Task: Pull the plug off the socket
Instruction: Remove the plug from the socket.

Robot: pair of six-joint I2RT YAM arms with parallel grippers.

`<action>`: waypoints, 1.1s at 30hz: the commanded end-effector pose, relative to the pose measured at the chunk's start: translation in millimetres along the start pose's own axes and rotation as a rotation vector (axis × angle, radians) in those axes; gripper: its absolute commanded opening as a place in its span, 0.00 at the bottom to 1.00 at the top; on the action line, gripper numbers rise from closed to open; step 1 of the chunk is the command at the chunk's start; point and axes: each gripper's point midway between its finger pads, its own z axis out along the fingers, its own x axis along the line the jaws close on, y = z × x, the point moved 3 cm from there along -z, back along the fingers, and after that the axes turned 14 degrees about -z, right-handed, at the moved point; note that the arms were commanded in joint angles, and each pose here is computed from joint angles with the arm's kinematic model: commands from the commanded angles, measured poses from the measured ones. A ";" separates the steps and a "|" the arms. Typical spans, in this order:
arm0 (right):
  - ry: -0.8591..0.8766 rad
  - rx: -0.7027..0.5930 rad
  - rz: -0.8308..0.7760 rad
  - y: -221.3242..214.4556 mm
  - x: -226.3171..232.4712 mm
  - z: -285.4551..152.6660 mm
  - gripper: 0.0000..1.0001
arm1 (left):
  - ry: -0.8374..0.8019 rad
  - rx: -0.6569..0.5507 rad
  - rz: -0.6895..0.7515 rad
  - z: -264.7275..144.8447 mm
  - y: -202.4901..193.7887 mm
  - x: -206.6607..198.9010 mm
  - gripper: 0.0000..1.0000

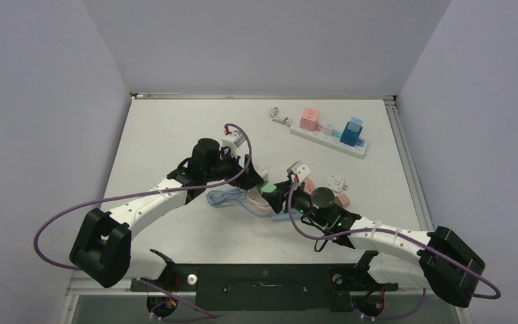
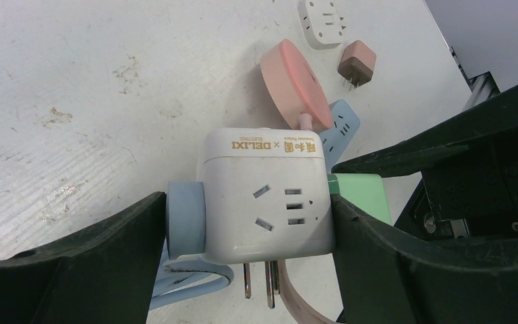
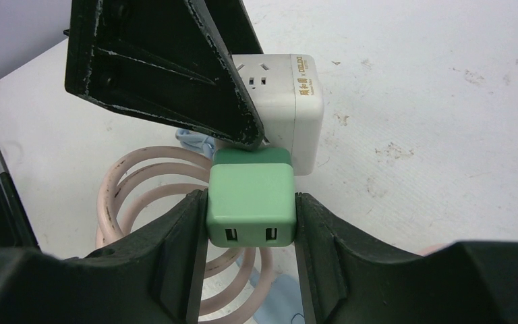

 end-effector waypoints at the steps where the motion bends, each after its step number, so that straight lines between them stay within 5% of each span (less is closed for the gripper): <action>1: -0.142 -0.058 -0.048 22.5 -18.6 0.8 0.05 | 0.070 -0.110 0.001 -5.7 39.1 11.1 0.00; 17: 0.011 -0.142 0.088 26.9 -28.7 -4.9 0.05 | -0.187 -0.035 0.163 -14.9 35.8 -30.3 0.00; 33: -0.045 -0.095 0.019 22.6 -22.3 0.7 0.05 | 0.018 -0.030 0.042 -4.6 35.5 7.5 0.00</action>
